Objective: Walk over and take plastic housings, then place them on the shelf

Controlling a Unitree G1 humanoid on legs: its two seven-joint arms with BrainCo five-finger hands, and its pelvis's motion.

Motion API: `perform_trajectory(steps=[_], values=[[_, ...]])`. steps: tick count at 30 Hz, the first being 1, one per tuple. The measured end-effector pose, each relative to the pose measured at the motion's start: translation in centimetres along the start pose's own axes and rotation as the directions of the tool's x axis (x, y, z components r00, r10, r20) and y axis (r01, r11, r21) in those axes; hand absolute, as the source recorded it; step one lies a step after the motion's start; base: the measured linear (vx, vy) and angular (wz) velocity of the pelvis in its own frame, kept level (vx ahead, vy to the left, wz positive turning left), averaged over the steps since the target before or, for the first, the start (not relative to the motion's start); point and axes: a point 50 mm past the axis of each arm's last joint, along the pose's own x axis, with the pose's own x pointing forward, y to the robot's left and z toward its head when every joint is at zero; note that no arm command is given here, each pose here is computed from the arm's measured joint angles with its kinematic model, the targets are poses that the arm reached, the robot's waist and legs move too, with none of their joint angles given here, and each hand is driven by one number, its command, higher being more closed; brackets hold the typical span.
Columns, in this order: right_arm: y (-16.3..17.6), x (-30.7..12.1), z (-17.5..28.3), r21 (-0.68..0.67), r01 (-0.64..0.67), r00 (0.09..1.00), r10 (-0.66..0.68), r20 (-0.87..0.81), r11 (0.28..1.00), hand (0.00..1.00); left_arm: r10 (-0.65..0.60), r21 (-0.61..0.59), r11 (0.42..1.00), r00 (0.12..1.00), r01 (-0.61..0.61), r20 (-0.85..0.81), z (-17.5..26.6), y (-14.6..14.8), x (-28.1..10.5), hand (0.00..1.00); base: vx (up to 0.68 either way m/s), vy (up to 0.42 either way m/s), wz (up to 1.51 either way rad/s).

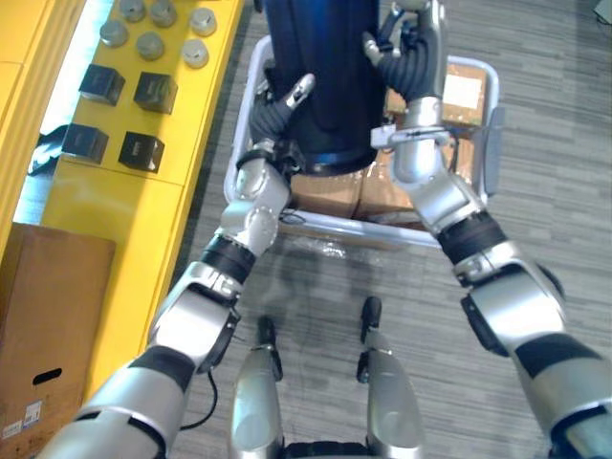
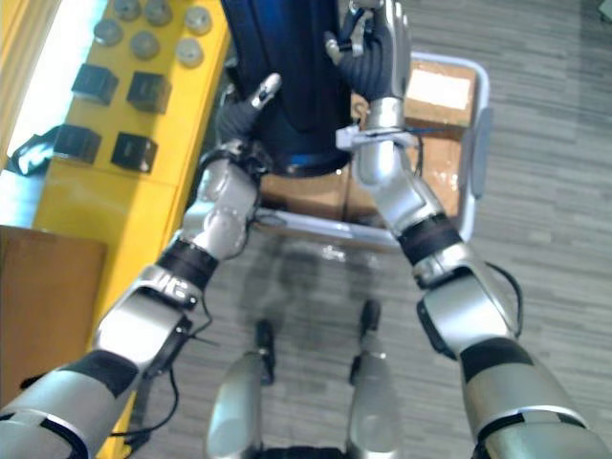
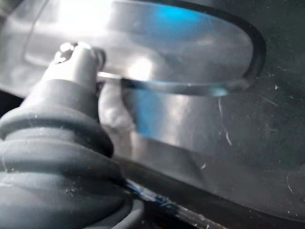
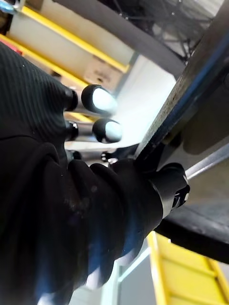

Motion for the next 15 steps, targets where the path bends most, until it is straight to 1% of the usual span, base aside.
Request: perform_trajectory(steps=[2,7,11,12,15], values=[[0.5,-1.1,-0.2,0.021,-0.013,1.0,0.013,-0.015,1.0,1.0,0.011,-0.006,1.0,1.0,-0.011,-0.006,-0.8,1.0,-0.7,1.0,0.0,0.0,0.0],[0.9,-2.6,-0.5,0.049,-0.027,0.999,0.028,-0.033,0.998,1.0,0.017,-0.013,1.0,1.0,-0.018,-0.02,-1.8,1.8,-1.7,1.0,0.0,0.0,0.0],[1.4,-4.8,-1.1,0.077,-0.047,0.996,0.053,-0.072,0.996,1.0,0.028,-0.023,0.999,0.998,-0.03,-0.059,-3.4,3.0,-3.4,1.0,0.02,0.019,0.0],[1.5,-5.3,-1.0,0.089,-0.049,0.996,0.055,-0.074,0.995,0.0,0.028,-0.029,0.999,0.998,-0.03,-0.061,-3.6,3.2,-3.8,1.0,0.04,0.028,-0.01],[1.8,-7.3,-1.0,0.129,-0.06,0.993,0.073,-0.096,0.99,0.0,0.043,-0.034,0.998,0.995,-0.046,-0.088,-4.7,4.0,-5.3,1.0,0.01,0.007,0.03]])
